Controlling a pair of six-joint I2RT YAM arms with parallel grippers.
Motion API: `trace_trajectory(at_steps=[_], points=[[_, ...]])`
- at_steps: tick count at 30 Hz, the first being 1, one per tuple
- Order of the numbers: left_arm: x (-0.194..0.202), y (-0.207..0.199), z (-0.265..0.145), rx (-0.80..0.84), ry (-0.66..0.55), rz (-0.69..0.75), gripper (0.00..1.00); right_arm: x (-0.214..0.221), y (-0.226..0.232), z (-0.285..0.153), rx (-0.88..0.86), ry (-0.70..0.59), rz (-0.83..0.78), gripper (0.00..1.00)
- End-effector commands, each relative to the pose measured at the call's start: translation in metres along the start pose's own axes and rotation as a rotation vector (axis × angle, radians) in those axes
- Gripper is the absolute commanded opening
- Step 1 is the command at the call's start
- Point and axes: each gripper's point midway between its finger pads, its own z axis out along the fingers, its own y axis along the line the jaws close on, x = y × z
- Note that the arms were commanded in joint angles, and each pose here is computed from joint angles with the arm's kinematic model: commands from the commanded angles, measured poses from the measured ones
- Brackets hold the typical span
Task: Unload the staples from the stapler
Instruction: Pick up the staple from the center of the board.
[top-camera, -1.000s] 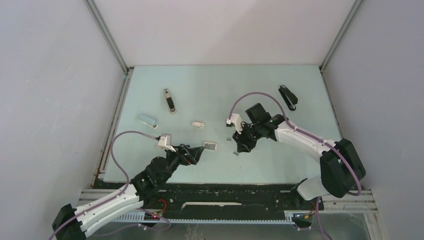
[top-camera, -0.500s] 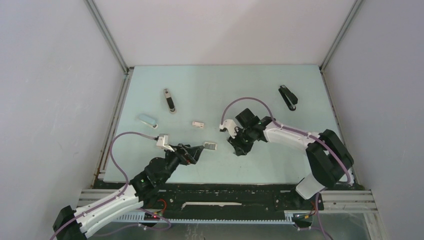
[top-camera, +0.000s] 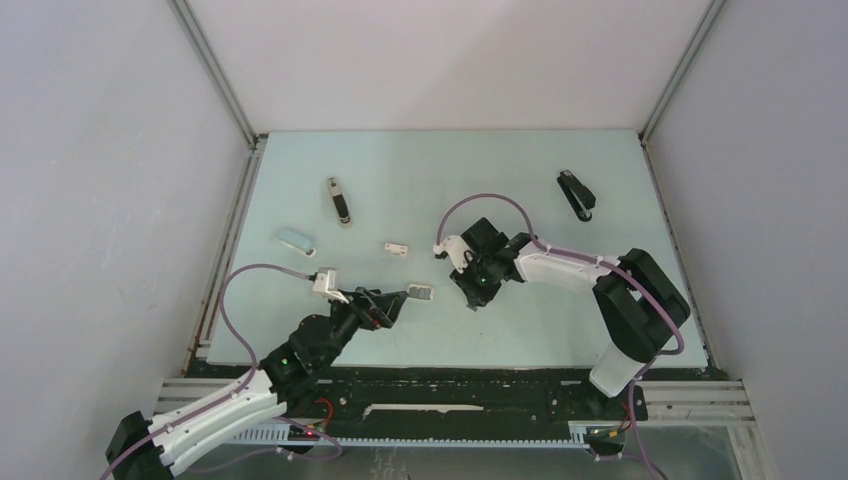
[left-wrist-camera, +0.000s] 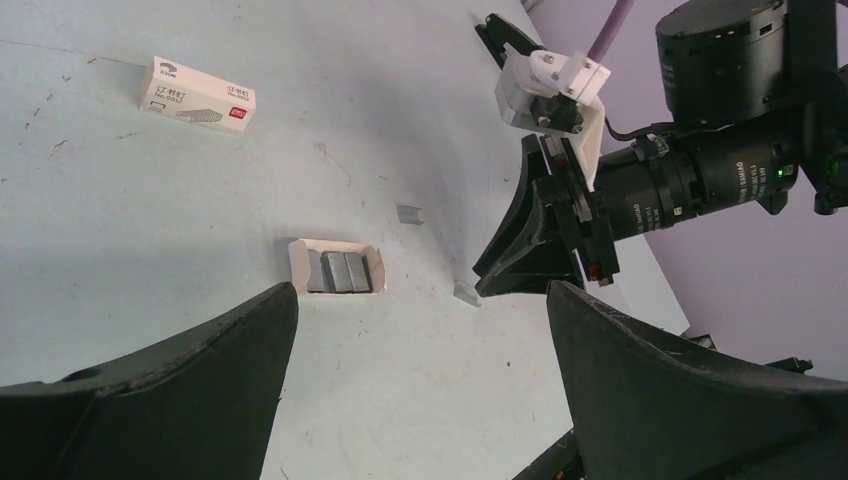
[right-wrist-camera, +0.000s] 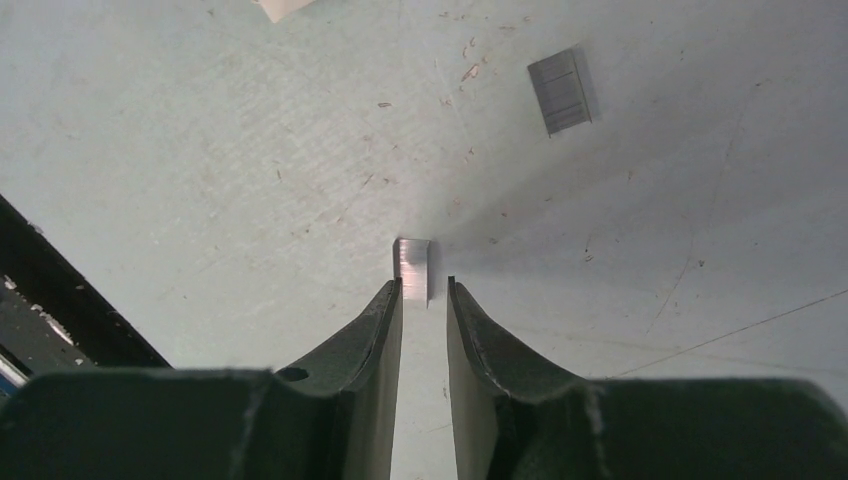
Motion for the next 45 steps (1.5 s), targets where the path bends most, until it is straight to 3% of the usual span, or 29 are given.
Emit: trace_trajectory(at_steps=[1, 7, 15, 20, 26, 34, 39, 45], points=[[0.015, 0.017, -0.002, -0.024, 0.014, -0.004, 1.0, -0.012, -0.013, 0.001, 0.038, -0.02, 0.041, 0.31], [0.016, 0.017, -0.002, -0.023, 0.018, -0.003, 1.0, -0.01, -0.013, -0.003, 0.004, -0.017, 0.066, 0.14], [0.015, 0.017, -0.002, -0.021, 0.017, -0.004, 1.0, -0.008, -0.002, 0.0, -0.051, -0.002, 0.051, 0.15], [0.016, 0.017, -0.002, -0.022, 0.017, -0.005, 1.0, -0.005, -0.007, 0.002, -0.015, 0.017, 0.041, 0.22], [0.015, 0.015, -0.002, -0.018, 0.02, -0.005, 1.0, -0.001, -0.01, 0.006, -0.001, 0.036, 0.044, 0.22], [0.015, 0.012, -0.002, -0.004, 0.019, -0.021, 1.0, 0.001, -0.004, 0.011, 0.002, 0.056, 0.026, 0.14], [0.015, 0.01, -0.002, 0.004, 0.021, -0.026, 1.0, 0.0, 0.0, 0.012, -0.005, 0.053, 0.031, 0.01], [0.014, 0.008, -0.002, 0.008, 0.018, -0.029, 1.0, -0.016, 0.015, 0.001, -0.053, -0.014, 0.052, 0.0]])
